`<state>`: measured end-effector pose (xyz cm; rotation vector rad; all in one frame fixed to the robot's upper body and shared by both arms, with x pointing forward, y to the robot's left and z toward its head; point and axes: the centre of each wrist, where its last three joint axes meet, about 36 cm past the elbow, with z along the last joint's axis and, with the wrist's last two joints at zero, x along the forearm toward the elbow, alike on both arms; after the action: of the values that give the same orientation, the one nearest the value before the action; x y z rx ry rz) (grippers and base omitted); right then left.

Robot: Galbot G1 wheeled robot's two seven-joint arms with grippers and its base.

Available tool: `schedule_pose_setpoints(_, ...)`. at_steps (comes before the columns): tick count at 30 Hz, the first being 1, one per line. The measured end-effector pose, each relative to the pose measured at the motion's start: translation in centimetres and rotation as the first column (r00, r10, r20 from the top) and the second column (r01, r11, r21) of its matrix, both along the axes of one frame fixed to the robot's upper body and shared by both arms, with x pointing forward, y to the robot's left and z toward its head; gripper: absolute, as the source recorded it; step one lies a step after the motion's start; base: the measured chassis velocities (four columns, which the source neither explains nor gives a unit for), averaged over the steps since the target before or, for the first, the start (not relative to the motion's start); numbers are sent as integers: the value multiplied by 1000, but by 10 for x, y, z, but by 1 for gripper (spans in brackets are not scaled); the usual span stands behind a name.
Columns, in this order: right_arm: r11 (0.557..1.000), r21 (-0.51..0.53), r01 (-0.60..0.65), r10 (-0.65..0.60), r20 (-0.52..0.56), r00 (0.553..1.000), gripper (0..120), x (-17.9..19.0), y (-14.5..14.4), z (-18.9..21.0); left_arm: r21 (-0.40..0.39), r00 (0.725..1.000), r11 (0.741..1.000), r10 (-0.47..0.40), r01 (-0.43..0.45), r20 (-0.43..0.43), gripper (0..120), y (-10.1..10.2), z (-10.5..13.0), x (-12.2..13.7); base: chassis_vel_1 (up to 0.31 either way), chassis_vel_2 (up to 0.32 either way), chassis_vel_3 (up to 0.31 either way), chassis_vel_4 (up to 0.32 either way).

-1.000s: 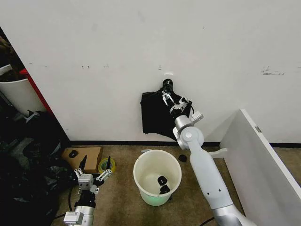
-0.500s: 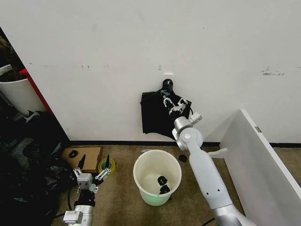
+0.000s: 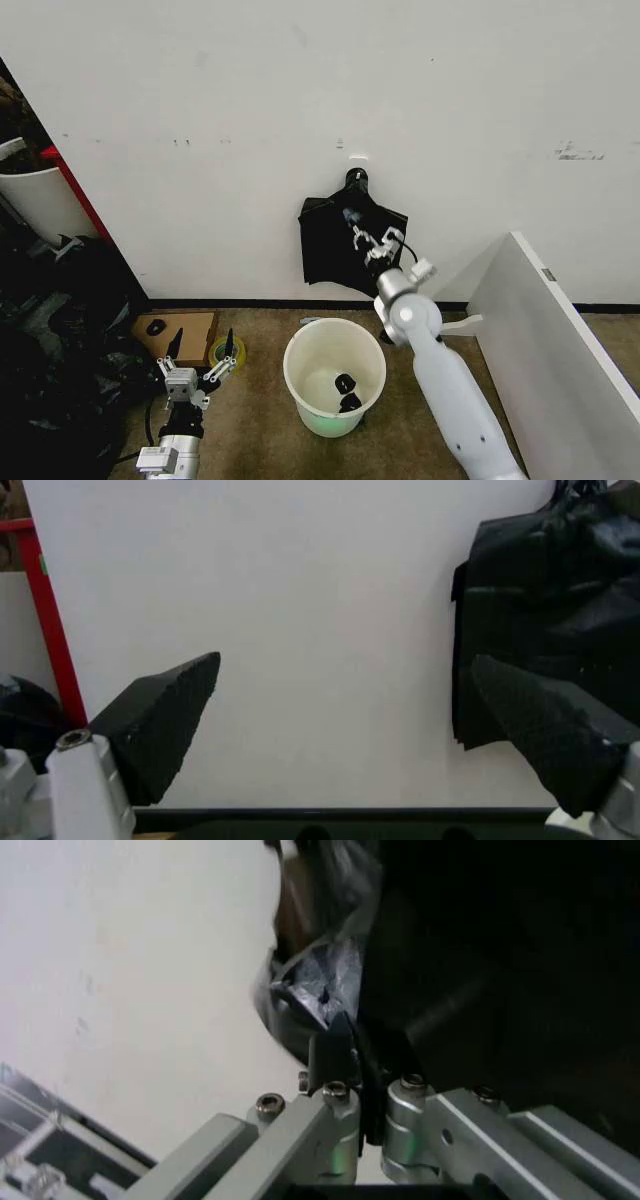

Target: Place the garbage bag over the trash bin.

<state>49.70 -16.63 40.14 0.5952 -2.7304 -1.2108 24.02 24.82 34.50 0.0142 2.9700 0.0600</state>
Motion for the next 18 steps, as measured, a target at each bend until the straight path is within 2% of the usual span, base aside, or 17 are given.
schedule_pose_setpoints(18,976,-208,-63,76,59,995,0,-124,-14,-22,-6,1000,1000,-4,4,6,99,-3,0,1,0,0,0,0)
